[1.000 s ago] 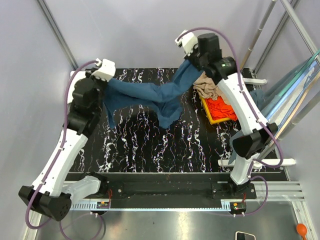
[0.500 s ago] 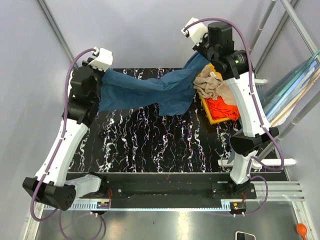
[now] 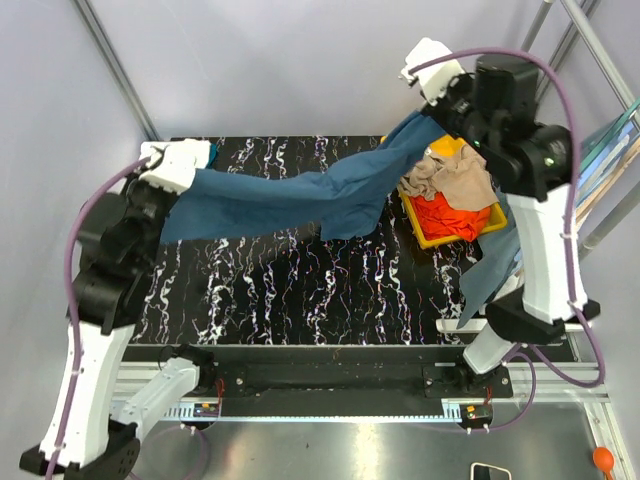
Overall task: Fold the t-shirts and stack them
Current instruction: Flatten the tshirt out
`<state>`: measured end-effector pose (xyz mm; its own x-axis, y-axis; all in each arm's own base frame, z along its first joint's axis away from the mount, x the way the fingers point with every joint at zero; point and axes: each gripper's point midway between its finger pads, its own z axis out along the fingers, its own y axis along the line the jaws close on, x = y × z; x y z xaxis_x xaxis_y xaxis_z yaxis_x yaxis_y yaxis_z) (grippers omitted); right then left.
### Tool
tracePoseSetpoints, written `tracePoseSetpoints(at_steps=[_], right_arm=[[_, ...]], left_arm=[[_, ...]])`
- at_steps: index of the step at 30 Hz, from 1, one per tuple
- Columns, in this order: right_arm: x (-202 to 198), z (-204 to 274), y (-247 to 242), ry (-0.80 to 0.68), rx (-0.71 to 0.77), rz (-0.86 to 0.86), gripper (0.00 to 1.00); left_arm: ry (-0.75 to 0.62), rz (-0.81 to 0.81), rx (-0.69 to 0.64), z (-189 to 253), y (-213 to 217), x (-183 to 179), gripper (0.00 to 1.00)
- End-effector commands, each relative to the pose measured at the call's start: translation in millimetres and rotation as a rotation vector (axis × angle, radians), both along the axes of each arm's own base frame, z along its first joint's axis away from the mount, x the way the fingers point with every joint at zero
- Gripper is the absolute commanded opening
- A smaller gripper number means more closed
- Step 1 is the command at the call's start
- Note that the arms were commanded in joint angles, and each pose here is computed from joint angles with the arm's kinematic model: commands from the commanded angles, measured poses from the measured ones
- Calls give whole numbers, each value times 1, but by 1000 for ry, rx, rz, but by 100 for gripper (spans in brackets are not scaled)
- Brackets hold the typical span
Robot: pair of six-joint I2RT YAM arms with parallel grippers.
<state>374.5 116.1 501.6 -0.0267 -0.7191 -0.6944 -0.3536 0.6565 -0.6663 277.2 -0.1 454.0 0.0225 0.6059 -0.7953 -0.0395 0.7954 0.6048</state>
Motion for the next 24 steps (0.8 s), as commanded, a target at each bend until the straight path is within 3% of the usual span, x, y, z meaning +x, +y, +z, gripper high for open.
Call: tracePoseSetpoints(at_steps=[1,7,12,14,18,24], right_arm=[[-43,25,-11,-49,-19,67,0],[-66,23,-19,-27,14,69,0],[-45,-17,-10,57,-15,51,0],[-29,-27,-5,48,-18,40,0],[13,-91,11,135,-76,28,0],[84,-174,29,261,-75,7,0]], left_arm=[[94,-159,37,-24,-20,-27,0],[169,-221,86,-47,-23,-51,0],[229,-154,176,-71,-13,-31,0],[253,-100,231,-92,-7,-9,0],[305,-28,309,-147,1,39,0],[461,68,285,-239,26,117,0]])
